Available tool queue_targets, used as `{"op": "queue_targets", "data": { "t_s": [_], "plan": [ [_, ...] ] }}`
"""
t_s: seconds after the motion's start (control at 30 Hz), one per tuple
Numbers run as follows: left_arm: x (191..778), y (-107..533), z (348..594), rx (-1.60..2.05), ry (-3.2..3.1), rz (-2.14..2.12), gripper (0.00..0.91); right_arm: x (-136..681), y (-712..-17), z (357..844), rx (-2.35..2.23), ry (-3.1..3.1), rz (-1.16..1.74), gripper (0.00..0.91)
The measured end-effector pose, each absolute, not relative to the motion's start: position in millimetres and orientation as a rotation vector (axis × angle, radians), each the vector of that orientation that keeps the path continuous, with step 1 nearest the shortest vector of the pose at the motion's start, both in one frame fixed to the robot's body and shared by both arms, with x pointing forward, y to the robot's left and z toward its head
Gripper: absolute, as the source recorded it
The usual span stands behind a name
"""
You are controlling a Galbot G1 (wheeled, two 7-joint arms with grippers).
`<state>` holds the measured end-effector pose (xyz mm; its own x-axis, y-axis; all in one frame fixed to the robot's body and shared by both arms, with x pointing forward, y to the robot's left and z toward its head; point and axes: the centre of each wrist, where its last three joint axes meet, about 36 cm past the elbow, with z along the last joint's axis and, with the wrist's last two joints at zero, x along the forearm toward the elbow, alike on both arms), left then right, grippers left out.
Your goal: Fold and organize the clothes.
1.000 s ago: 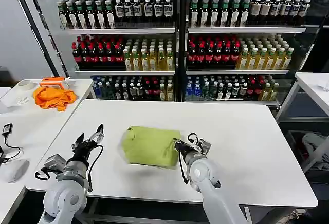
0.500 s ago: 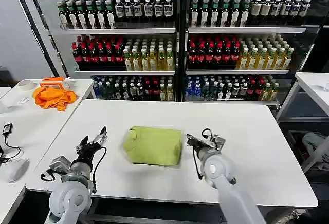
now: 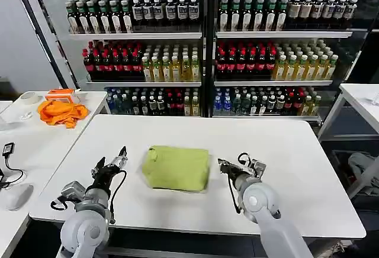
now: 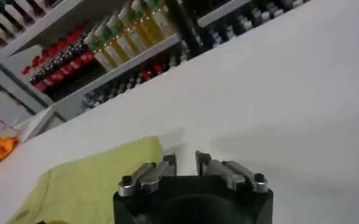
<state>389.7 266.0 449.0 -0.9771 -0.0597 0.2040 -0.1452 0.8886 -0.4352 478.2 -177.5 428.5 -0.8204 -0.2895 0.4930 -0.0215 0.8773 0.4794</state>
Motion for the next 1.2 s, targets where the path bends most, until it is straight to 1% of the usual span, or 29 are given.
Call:
{"op": "queue_targets", "data": {
  "t_s": [0.43, 0.47, 0.5, 0.53, 0.57, 0.6, 0.87, 1.2],
  "plan": [
    [379.1, 268.8, 445.5, 0.173, -2.866, 0.678, 0.907, 478.8, -139.5, 414.3, 0.267, -2.429, -0.683, 0.907],
    [378.6, 268.8, 445.0, 0.173, -2.865, 0.677, 0.907, 478.9, -136.9, 413.1, 0.267, -2.427, -0.687, 0.836],
    [378.4, 268.9, 444.5, 0.173, -2.864, 0.676, 0.907, 478.7, -133.5, 411.8, 0.269, -2.425, -0.693, 0.675],
    [378.3, 269.0, 444.0, 0.174, -2.864, 0.674, 0.907, 478.6, -131.1, 411.0, 0.272, -2.423, -0.697, 0.202],
    [378.2, 268.9, 443.6, 0.173, -2.862, 0.674, 0.907, 478.5, -128.9, 410.3, 0.273, -2.421, -0.700, 0.111],
    [378.3, 268.7, 443.2, 0.173, -2.861, 0.673, 0.907, 478.4, -126.2, 409.2, 0.274, -2.419, -0.705, 0.000],
    [381.0, 266.4, 441.8, 0.164, -2.858, 0.672, 0.907, 479.8, -115.0, 405.1, 0.279, -2.408, -0.734, 0.000],
    [386.2, 264.9, 439.1, 0.159, -2.853, 0.672, 0.907, 485.1, -117.7, 406.0, 0.266, -2.417, -0.743, 0.000]
  ]
}}
